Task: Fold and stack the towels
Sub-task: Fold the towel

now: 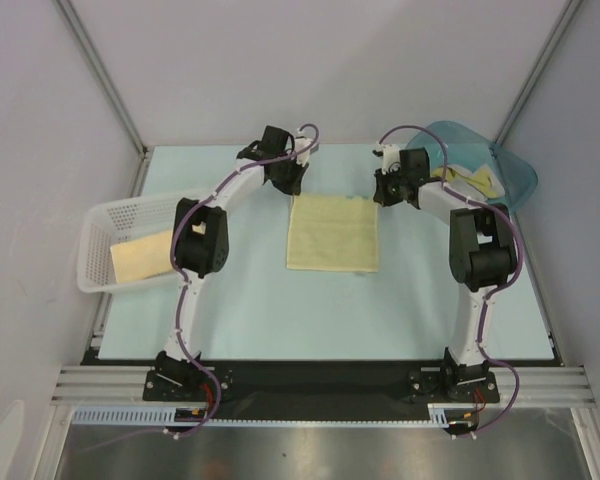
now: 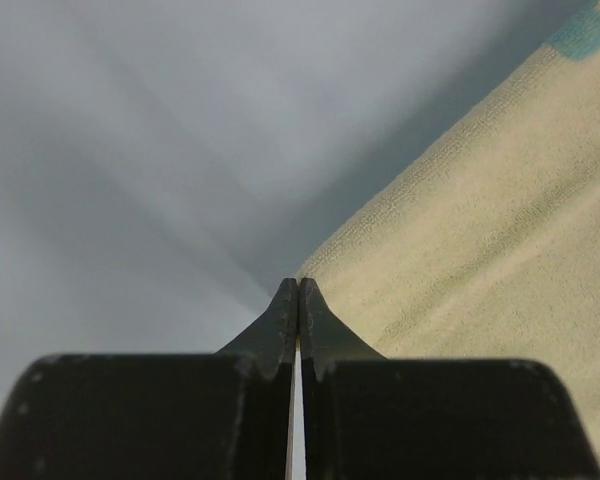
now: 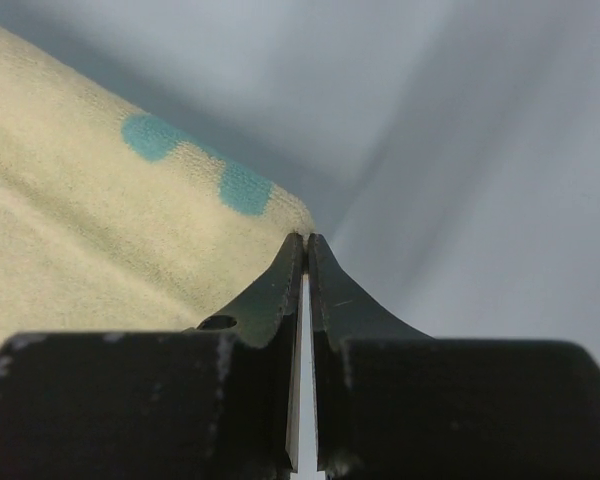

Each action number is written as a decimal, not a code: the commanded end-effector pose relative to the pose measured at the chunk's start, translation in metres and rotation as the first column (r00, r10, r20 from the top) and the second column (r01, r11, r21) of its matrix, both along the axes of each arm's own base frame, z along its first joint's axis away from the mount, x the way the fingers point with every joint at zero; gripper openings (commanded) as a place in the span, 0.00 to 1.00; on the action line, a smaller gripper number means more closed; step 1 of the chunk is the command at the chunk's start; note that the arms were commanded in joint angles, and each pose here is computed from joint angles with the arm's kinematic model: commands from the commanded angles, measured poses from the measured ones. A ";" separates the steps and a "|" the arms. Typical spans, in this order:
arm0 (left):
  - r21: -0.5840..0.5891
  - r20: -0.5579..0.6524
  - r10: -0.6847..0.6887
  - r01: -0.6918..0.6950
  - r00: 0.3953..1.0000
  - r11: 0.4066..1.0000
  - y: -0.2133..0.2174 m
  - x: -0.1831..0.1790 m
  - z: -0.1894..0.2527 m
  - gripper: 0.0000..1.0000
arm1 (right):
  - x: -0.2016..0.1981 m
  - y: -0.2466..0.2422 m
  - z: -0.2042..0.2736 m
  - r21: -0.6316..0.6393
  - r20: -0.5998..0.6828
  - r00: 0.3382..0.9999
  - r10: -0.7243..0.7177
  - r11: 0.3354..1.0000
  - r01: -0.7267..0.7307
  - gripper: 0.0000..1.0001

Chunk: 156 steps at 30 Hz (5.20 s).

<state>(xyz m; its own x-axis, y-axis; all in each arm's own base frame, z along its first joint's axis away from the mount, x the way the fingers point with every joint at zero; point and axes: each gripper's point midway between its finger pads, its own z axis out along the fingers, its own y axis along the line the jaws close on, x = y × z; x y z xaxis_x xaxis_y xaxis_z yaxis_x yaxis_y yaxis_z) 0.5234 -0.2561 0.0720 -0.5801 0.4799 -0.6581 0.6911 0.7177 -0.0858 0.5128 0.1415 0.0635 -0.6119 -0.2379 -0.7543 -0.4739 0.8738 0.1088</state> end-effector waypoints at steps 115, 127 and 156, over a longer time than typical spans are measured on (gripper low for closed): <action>-0.021 -0.236 0.132 -0.141 0.963 0.990 -0.005 -0.191 0.008 0.38 | -0.176 0.048 0.048 0.200 -0.198 0.969 -0.149 0.961 0.189 0.27; 0.025 -0.358 0.311 -0.323 0.881 0.946 0.012 -0.214 -0.024 0.36 | -0.187 0.019 -0.017 0.054 -0.299 0.919 -0.255 0.957 0.284 0.23; -0.175 -0.501 0.316 -0.452 0.805 0.875 0.024 -0.207 -0.030 0.42 | -0.203 0.005 -0.038 0.090 -0.415 0.801 -0.432 0.856 0.508 0.29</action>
